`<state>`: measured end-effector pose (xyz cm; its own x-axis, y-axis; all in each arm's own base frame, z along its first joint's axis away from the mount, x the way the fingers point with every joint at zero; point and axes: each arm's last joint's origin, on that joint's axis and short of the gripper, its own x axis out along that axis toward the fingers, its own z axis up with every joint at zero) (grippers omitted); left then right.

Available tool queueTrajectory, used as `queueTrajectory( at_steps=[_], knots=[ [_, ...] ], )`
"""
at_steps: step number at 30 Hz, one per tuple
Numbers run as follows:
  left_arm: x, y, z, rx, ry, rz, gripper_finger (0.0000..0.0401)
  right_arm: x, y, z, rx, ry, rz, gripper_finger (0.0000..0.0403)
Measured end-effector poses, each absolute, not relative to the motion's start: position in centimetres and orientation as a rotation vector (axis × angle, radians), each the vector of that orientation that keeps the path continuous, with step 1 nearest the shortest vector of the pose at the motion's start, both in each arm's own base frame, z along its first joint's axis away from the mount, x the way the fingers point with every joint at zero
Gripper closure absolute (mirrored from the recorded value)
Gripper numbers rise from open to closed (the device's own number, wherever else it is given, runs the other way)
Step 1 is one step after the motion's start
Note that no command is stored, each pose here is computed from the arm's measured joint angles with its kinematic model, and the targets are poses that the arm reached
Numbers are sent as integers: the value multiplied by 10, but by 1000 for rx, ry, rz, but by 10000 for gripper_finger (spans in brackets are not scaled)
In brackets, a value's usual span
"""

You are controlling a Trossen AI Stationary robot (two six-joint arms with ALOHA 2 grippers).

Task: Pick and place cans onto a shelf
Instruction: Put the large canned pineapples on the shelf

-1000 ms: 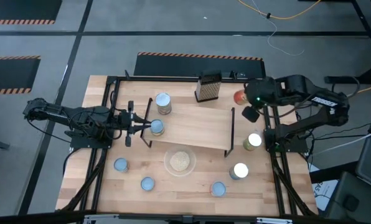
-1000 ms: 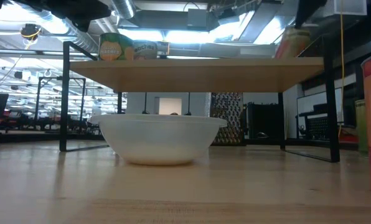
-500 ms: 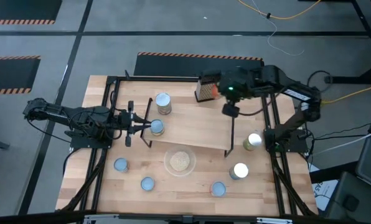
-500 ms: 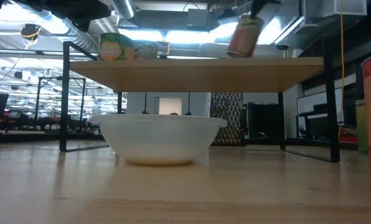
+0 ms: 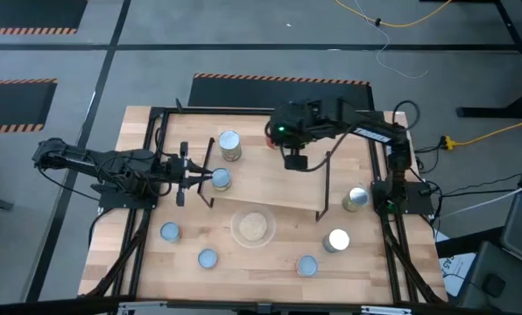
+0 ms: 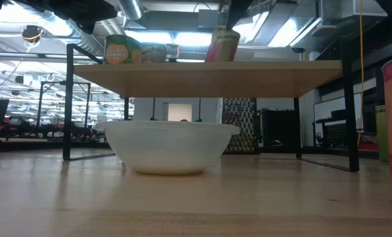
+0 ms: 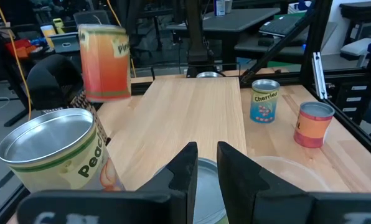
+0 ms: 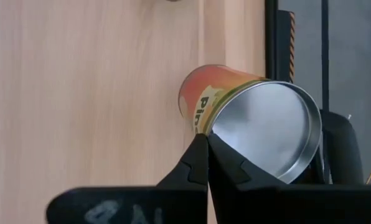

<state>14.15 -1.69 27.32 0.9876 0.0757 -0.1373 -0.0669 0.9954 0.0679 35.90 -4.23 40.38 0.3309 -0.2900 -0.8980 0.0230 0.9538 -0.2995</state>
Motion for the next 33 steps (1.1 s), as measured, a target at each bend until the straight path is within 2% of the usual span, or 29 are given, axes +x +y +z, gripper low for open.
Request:
queueTrajectory(
  at_steps=[8, 21, 33],
  knots=[
    [141, -17, 272, 64, 148, 72, 346, 378, -44, 383, -287, 1268, -167, 403],
    [141, -17, 272, 65, 148, 72, 346, 389, -39, 386, -158, 1132, 16, 403],
    [141, -17, 272, 65, 148, 72, 346, 393, -38, 384, -156, 1122, 18, 403]
  ],
)
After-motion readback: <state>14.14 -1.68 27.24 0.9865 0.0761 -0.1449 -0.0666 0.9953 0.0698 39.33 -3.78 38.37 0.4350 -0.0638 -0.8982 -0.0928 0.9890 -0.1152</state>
